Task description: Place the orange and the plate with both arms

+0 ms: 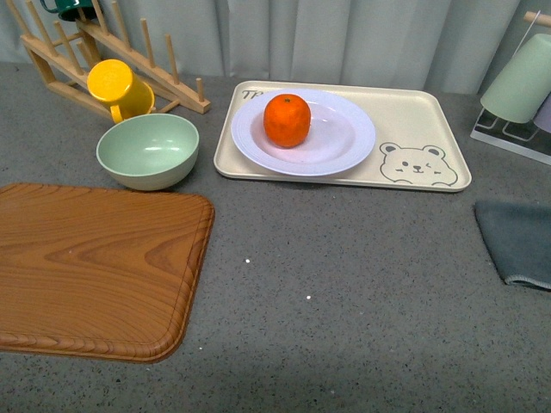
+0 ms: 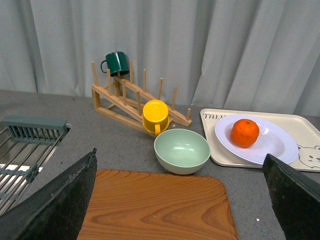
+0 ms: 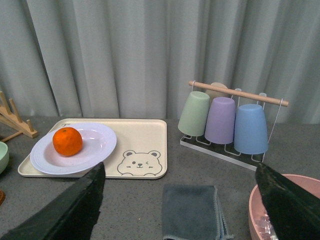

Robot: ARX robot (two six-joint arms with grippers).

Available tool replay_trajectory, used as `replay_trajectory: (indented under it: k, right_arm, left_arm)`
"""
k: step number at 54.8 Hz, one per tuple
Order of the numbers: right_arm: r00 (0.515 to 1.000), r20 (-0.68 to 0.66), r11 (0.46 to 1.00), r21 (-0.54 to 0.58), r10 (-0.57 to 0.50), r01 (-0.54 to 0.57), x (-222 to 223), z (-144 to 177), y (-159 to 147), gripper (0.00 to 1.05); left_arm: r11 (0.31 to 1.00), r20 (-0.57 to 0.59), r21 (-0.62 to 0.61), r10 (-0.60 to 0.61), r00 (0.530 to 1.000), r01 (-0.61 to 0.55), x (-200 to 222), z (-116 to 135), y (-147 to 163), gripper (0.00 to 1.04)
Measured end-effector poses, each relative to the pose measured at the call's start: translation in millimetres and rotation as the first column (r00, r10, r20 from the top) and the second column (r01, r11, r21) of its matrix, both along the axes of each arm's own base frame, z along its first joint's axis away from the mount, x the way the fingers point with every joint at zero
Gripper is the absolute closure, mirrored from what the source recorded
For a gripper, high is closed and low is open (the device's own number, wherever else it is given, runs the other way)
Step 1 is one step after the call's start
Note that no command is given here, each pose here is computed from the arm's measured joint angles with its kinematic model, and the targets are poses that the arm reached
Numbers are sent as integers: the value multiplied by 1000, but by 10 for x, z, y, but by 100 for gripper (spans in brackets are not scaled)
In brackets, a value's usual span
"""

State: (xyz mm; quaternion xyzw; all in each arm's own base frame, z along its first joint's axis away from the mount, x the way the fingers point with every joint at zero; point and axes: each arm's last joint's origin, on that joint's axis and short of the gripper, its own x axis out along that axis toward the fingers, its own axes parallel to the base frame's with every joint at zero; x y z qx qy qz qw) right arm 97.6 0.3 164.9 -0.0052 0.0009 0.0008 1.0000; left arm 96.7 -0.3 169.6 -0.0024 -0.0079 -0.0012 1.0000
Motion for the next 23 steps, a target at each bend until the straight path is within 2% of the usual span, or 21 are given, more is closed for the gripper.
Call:
replay_trajectory:
  k: [23]
  right_arm:
    - [1000, 0, 1000, 1, 0, 0, 0, 0, 0, 9]
  left_arm:
    - [1000, 0, 0, 0, 1000, 0, 0, 0, 0, 6]
